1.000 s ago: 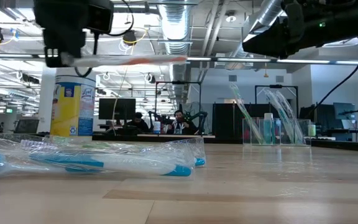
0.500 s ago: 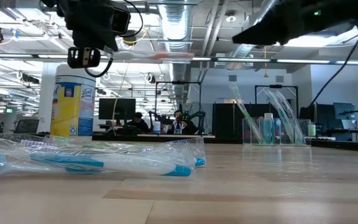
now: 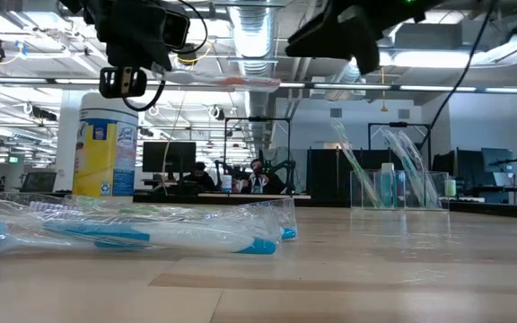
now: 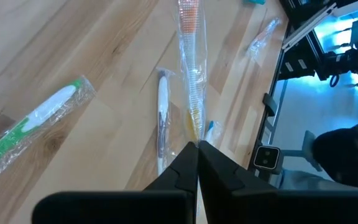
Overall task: Pick & Place toothbrushing station
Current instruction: Put the left orange toothbrush into the left transparent organizer
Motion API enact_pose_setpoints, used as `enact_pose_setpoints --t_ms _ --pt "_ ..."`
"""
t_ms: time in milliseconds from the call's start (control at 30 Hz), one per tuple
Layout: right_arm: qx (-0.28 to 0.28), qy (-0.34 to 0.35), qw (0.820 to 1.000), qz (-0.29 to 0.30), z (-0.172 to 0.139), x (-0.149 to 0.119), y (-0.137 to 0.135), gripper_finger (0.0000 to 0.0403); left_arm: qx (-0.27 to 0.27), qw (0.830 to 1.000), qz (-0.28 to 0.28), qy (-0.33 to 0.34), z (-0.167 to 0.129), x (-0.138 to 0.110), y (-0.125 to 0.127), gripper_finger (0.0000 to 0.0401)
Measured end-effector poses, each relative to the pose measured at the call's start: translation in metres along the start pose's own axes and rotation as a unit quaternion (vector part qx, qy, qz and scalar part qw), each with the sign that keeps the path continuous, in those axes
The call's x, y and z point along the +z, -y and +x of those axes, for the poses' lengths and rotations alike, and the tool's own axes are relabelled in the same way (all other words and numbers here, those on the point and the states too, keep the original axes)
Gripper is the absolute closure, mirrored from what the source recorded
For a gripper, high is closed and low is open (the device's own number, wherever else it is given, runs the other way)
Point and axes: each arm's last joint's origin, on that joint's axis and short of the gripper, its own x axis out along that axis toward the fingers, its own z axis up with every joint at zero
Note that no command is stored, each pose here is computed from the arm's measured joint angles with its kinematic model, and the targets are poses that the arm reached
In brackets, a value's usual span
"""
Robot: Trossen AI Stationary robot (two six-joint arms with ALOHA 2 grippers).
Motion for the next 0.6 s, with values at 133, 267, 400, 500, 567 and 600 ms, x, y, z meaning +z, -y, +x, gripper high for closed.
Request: enact_pose_setpoints --t_ms 133,267,400,500,567,600 --pt "-0.002 -0.023 0.998 -0.055 0.011 0.01 -0.016 0.0281 -0.001 1.0 0.0 0.0 0.0 0.0 0.0 0.0401" --pt "-0.007 -0.038 0.995 -0.091 0.024 0.018 -0.029 0.0281 -0.006 1.0 0.001 0.0 0.0 0.0 0.001 0.0401" --pt "-0.008 -0.05 0.991 -0.124 0.037 0.024 -0.042 0.0281 -0.007 1.0 0.002 0.001 0.0 0.001 0.001 0.0401" --pt "-0.006 -0.051 0.987 -0.152 0.045 0.03 -0.05 0.0281 -0.011 1.0 0.002 -0.001 0.0 0.001 0.001 0.0401" --pt "-0.007 -0.05 0.986 -0.159 0.051 0.034 -0.055 0.0281 -0.012 1.0 0.002 -0.002 0.0 0.001 0.002 0.0401" --pt "-0.008 -0.053 0.984 -0.169 0.052 0.035 -0.057 0.0281 -0.013 1.0 0.002 -0.002 0.0 0.001 0.002 0.0401"
